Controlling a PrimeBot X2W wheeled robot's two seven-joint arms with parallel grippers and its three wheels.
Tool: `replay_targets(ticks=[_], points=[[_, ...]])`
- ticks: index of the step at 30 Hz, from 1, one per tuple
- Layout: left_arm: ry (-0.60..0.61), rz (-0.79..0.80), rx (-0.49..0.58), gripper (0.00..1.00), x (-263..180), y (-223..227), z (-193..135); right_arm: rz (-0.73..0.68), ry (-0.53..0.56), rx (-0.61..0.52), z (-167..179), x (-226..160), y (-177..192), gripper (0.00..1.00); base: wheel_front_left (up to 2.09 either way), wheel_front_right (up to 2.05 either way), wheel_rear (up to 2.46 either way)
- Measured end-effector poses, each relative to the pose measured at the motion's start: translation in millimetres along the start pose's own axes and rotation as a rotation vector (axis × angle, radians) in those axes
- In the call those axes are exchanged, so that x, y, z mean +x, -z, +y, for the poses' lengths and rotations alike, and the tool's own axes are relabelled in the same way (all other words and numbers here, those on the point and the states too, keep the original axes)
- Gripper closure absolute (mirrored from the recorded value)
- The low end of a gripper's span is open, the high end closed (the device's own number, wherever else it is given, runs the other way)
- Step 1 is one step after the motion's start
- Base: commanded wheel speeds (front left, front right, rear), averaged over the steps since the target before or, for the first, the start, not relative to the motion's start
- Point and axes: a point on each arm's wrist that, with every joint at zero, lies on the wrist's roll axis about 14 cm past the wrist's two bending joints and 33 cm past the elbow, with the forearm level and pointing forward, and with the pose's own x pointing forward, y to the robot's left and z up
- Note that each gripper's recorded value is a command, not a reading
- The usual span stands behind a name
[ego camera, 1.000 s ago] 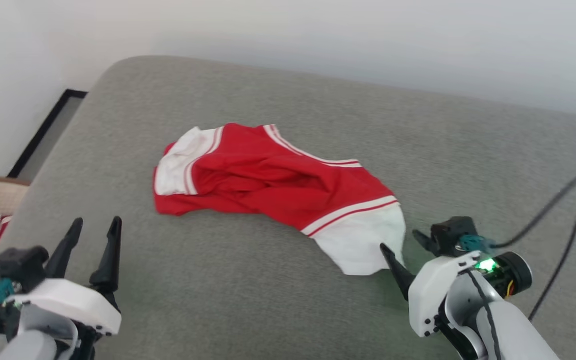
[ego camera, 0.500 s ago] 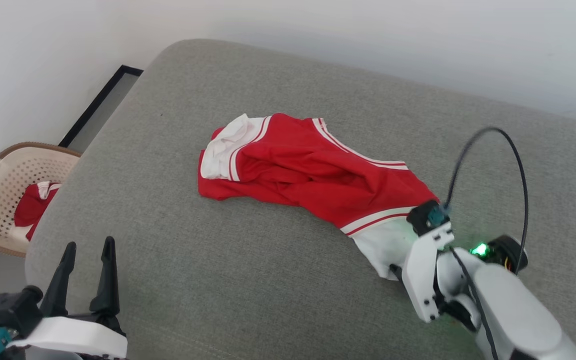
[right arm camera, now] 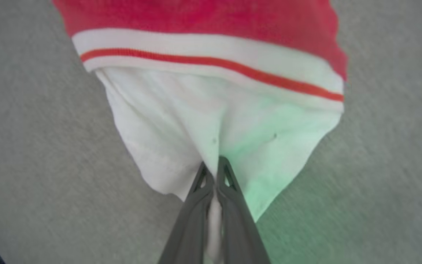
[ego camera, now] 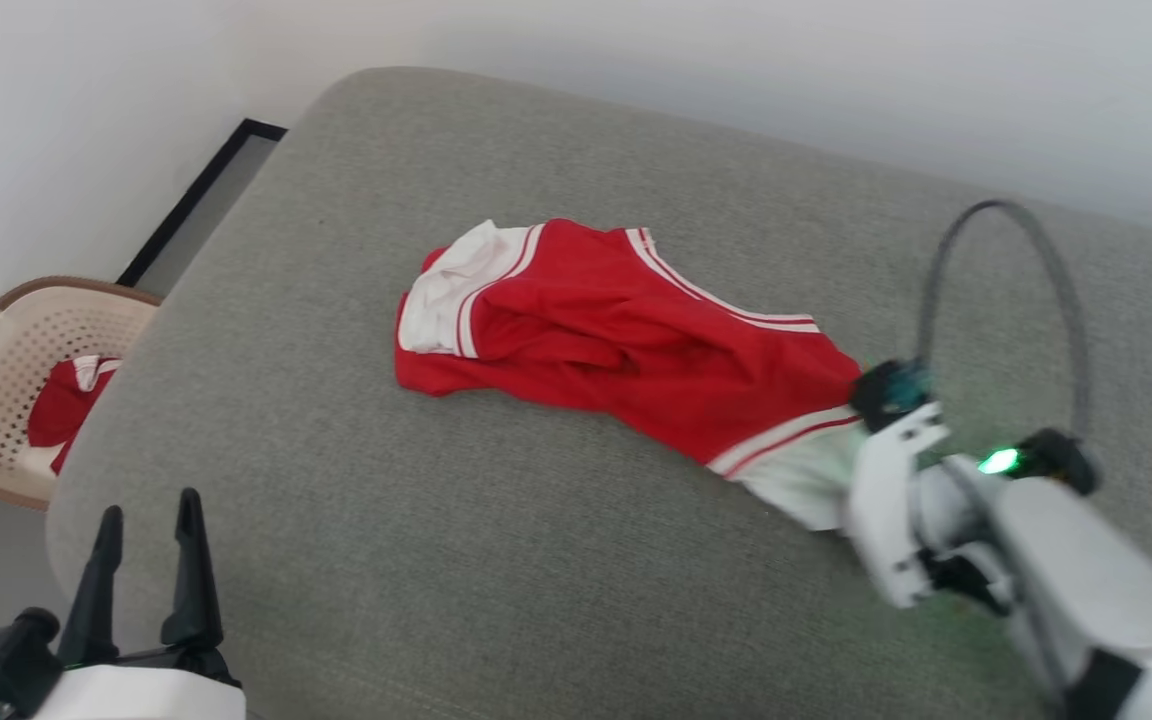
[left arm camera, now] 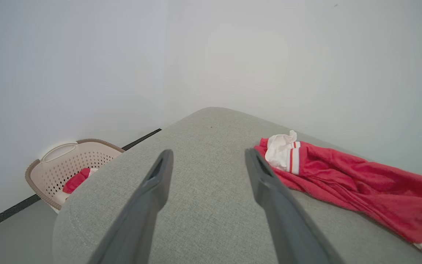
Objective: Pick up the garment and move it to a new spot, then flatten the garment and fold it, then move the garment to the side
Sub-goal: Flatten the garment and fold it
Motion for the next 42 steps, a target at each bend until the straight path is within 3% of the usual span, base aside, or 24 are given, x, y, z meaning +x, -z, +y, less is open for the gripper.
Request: replay_targets(ticks=[7,14,21,22,24,25,26,32,42], points=[[0.025,-0.005,-0.010,0.00,9,0,-12,0.021,0.125,0.064,-73,-39,20,1.00,0.00,0.00,0.00],[0.046,0.018,-0.004,0.00,16,8,-20,0.113,0.282,0.166,-145,-78,63,1.00,0.00,0.00,0.00],[0.051,0.033,-0.003,0.00,21,12,-24,0.155,0.279,0.261,-147,-73,89,1.00,0.00,0.00,0.00],[0.056,0.033,-0.002,0.00,23,12,-25,0.147,0.278,0.273,-146,-71,89,0.91,0.00,0.00,0.00],[0.066,0.034,0.001,0.00,23,12,-27,0.138,0.283,0.271,-144,-68,88,0.58,0.00,0.00,0.00],[0.070,0.034,0.005,0.00,24,12,-26,0.129,0.282,0.272,-143,-67,87,0.05,0.00,0.00,0.00],[0.073,0.032,0.009,0.00,25,11,-26,0.119,0.280,0.276,-141,-66,86,0.00,0.00,0.00,0.00],[0.115,0.036,0.029,0.00,31,10,-32,0.045,0.268,0.270,-131,-65,72,0.00,0.00,0.00,0.00],[0.328,0.113,0.073,0.00,51,30,-80,-0.223,0.297,0.300,-120,-91,36,0.00,0.00,0.00,0.00]])
